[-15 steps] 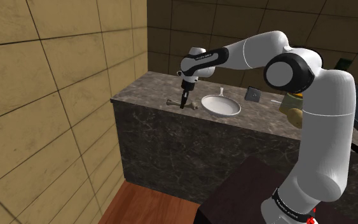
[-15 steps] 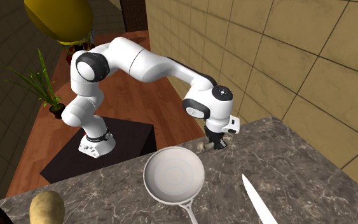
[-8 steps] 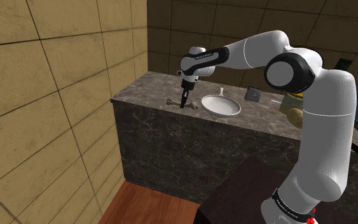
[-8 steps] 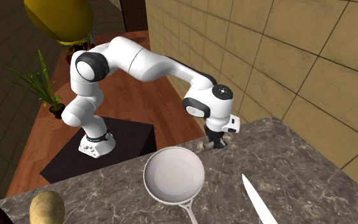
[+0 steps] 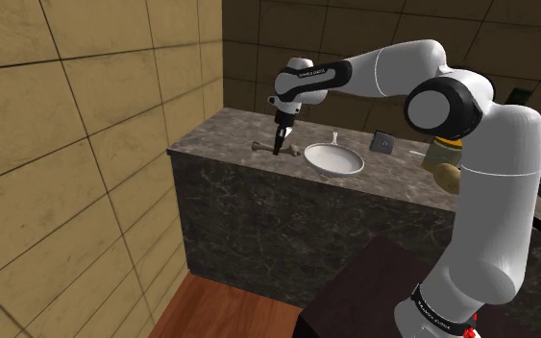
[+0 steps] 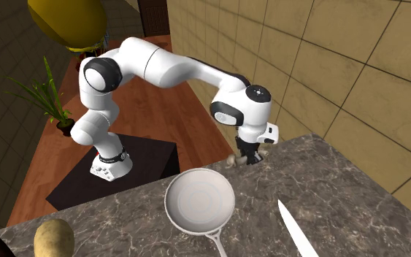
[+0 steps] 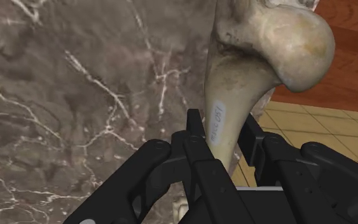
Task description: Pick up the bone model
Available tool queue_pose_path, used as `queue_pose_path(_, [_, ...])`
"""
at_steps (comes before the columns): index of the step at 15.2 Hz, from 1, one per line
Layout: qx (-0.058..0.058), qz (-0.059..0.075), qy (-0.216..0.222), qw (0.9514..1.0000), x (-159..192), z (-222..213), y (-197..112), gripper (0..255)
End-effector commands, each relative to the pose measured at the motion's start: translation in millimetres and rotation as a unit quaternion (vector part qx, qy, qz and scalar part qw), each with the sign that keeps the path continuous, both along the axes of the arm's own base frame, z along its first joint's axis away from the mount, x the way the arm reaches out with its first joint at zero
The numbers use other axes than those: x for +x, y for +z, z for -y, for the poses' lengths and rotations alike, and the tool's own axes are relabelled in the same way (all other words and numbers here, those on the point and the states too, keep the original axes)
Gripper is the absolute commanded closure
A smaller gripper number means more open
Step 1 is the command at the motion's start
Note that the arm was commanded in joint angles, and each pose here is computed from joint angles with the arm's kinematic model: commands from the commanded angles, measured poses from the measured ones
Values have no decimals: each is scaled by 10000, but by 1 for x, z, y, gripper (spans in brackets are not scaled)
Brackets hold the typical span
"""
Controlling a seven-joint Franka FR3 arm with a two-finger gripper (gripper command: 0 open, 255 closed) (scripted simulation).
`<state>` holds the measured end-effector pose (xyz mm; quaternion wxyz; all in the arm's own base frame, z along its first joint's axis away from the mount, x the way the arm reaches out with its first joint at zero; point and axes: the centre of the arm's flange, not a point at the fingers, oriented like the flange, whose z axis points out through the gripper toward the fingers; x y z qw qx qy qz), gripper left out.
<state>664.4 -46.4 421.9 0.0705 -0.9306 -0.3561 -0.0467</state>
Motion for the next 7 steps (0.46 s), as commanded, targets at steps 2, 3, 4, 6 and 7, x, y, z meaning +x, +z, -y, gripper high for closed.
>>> queue_pose_path(2, [0,-1,0,10000,-1,0,17,255])
queue_pose_path(3, [0,-1,0,10000,-1,0,22,255])
queue_pose_path(4, [0,-1,0,10000,-1,0,28,255])
queue_pose_path(6, [0,-1,0,10000,-1,0,34,255])
queue_pose_path(7, [0,-1,0,10000,-1,0,34,255])
